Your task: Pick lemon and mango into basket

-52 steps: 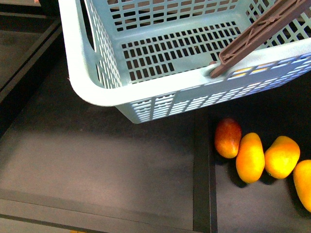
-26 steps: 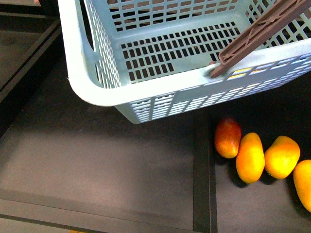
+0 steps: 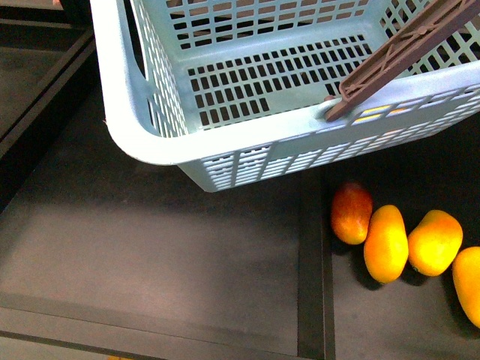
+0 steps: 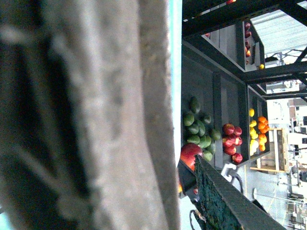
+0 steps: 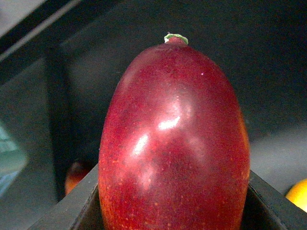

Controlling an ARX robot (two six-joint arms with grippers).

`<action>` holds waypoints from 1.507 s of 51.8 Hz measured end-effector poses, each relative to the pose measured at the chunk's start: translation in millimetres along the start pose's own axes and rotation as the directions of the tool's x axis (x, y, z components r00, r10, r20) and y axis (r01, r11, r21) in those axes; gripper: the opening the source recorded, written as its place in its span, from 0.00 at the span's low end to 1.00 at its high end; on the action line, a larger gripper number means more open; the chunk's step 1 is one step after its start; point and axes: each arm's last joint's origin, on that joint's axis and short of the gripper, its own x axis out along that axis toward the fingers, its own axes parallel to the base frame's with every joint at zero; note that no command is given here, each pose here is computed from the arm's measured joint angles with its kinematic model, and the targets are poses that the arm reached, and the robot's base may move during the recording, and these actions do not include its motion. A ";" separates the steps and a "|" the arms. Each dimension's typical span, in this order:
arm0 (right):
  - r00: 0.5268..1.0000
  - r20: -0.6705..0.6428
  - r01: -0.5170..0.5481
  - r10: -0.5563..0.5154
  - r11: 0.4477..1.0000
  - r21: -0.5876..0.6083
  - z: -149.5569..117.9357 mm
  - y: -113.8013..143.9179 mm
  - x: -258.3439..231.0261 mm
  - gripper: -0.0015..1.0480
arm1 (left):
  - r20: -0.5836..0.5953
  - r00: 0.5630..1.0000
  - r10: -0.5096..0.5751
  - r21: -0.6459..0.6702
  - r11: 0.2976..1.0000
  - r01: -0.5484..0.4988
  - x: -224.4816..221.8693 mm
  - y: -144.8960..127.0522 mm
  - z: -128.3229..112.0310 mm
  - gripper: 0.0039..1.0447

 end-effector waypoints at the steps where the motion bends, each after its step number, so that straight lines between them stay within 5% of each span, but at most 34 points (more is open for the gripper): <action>1: 1.000 0.011 -0.014 0.014 1.000 -0.008 2.4 4.1 -5.2 0.55 | 0.000 1.000 0.000 0.000 1.000 0.000 0.0 0.0 0.0 0.26; 17: 0.957 0.194 -0.182 0.215 0.967 -0.177 36.0 98.7 -75.8 0.55 | 0.001 1.000 0.000 0.000 1.000 0.000 -0.1 0.2 0.3 0.26; 33: 0.922 0.162 -0.307 0.353 0.918 -0.253 14.8 205.8 -47.8 0.55 | 0.001 1.000 0.000 0.000 1.000 0.000 -0.1 0.2 0.3 0.26; 39: 0.926 0.156 -0.299 0.342 0.921 -0.249 12.0 227.7 -31.1 0.55 | 0.001 1.000 0.001 0.000 1.000 -0.001 -0.1 0.2 0.3 0.26; 44: 0.940 0.145 -0.272 0.310 0.933 -0.233 9.7 234.8 -17.3 0.56 | 0.002 1.000 0.001 0.000 1.000 -0.001 -0.2 0.3 0.4 0.26; 55: 0.956 0.155 -0.216 0.251 0.953 -0.213 8.9 239.7 -5.1 0.93 | 0.000 1.000 0.000 0.002 1.000 0.000 -0.1 0.2 0.2 0.26; 66: 0.956 0.182 -0.198 0.232 0.962 -0.185 15.2 228.6 -24.7 0.92 | 0.003 1.000 0.002 -0.002 1.000 -0.002 -0.1 0.1 0.2 0.25; 74: 0.952 0.294 -0.042 0.090 0.985 -0.167 17.9 197.9 -62.0 0.91 | 0.009 1.000 0.006 -0.004 1.000 -0.006 -0.4 0.9 1.2 0.25; 78: 0.895 0.388 -0.112 0.222 0.952 -0.285 20.2 183.7 -75.6 0.81 | 0.009 1.000 0.006 -0.003 1.000 -0.006 -0.4 0.9 1.2 0.25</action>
